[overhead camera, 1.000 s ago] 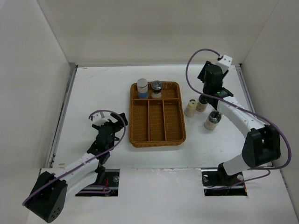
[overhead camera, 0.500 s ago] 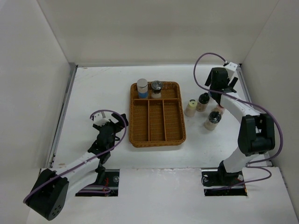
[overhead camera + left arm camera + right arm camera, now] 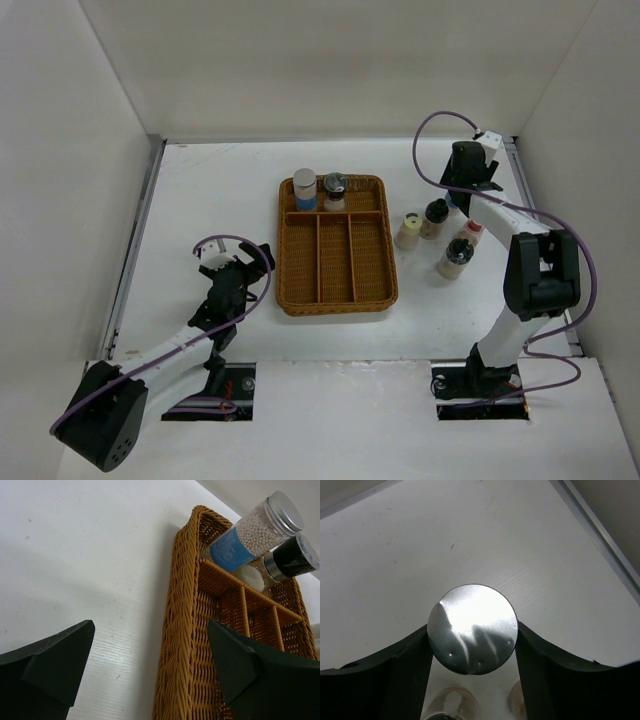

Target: Organize the condiment bottles

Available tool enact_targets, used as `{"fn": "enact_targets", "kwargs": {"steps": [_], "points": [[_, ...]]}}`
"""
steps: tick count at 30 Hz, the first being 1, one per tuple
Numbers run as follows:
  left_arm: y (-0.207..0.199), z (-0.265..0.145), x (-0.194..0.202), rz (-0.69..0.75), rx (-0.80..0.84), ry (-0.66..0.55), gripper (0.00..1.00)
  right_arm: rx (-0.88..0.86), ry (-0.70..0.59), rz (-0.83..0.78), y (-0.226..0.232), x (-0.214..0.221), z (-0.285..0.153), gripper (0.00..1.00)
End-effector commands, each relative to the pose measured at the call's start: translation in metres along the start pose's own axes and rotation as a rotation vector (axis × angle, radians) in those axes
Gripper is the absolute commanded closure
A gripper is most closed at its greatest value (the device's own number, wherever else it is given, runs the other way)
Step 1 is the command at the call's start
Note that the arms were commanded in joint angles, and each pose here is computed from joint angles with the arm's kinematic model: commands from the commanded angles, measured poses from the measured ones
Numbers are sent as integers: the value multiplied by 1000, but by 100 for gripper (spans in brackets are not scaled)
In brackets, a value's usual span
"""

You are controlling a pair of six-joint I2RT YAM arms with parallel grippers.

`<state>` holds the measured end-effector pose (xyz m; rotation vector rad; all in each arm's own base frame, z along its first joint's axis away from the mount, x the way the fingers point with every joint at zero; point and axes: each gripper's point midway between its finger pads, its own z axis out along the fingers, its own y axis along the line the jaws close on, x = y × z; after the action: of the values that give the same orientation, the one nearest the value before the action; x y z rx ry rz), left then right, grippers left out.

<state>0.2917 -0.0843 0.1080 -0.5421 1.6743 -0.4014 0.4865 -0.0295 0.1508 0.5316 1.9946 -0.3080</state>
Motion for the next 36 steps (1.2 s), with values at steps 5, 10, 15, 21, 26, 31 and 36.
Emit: {"fn": "enact_targets", "kwargs": {"steps": [5,10,15,21,26,31,36], "points": [[-17,3,-12,-38,47,-33,0,-30,-151,72,2,-51,-15,44],[-17,3,-13,-38,44,-39,0,-35,-307,88,1,-100,-58,45],[-18,1,-16,-50,50,-49,0,-179,-410,85,47,-129,-112,46],[-17,1,-16,-44,50,-49,0,-408,-394,78,131,-118,-149,46],[-17,2,-14,-38,50,-37,0,-530,-338,49,195,-88,-159,46],[-15,2,-16,-36,42,-46,0,-566,-300,13,229,-62,-156,46],[-16,1,-18,-39,44,-57,0,-557,-249,-24,241,-33,-141,46]]}}
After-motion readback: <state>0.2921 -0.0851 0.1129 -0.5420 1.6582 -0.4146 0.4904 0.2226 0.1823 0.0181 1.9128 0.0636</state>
